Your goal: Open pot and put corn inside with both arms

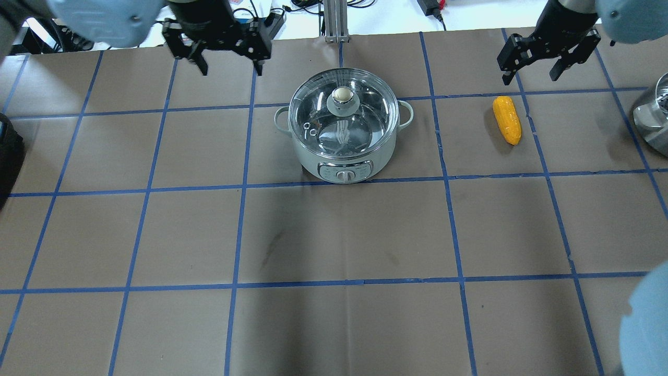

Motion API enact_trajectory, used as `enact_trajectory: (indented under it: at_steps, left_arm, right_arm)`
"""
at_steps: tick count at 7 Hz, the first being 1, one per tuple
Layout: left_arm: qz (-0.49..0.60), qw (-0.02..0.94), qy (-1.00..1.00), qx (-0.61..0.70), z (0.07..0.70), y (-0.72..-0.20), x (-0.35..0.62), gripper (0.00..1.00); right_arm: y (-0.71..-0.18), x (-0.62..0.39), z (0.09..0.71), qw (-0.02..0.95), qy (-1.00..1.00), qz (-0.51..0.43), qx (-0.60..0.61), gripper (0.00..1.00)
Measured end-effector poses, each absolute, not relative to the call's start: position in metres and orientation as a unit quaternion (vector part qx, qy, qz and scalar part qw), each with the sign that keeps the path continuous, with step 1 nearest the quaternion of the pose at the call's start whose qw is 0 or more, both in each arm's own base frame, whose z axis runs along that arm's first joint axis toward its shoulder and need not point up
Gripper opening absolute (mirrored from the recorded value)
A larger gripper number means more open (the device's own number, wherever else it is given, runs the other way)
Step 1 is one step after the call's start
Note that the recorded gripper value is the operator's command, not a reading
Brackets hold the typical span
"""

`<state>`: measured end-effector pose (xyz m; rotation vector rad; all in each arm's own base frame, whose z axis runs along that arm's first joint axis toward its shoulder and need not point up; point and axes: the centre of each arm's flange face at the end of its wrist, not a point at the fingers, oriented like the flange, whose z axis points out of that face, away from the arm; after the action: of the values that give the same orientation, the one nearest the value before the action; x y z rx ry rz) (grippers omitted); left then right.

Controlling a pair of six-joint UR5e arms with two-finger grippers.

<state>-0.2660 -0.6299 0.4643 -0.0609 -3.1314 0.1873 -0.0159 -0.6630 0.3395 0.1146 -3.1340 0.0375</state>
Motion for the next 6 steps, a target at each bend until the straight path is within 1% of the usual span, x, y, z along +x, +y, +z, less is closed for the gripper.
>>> enact_trajectory:
  at_steps: [1, 2, 3, 4, 5, 6]
  left_arm:
    - [0.069, 0.019, -0.997, -0.008, 0.439, -0.652, -0.304, 1.00]
    - [0.077, 0.039, -0.996, 0.006, 0.411, -0.669, -0.331, 1.00]
    - [0.080, 0.051, -0.995, 0.011, 0.387, -0.680, -0.346, 1.00]
    - [0.078, 0.054, -0.995, 0.012, 0.373, -0.685, -0.352, 1.00]
    - [0.073, 0.054, -0.996, 0.012, 0.363, -0.685, -0.357, 1.00]
    - [0.062, 0.051, -0.997, 0.010, 0.355, -0.681, -0.365, 1.00]
  right_arm:
    - [-0.677, -0.027, 0.286, 0.002, -0.999, 0.013, 0.044, 0.98]
    - [-0.684, -0.031, 0.242, 0.001, -0.999, 0.014, 0.048, 0.90]
    - [-0.689, -0.033, 0.209, 0.000, -0.999, 0.016, 0.050, 0.53]
    - [-0.691, -0.033, 0.191, 0.000, -0.999, 0.019, 0.051, 0.22]
    - [-0.693, -0.034, 0.185, 0.000, -0.998, 0.022, 0.051, 0.14]
    - [-0.694, -0.034, 0.185, 0.001, -0.998, 0.024, 0.050, 0.13]
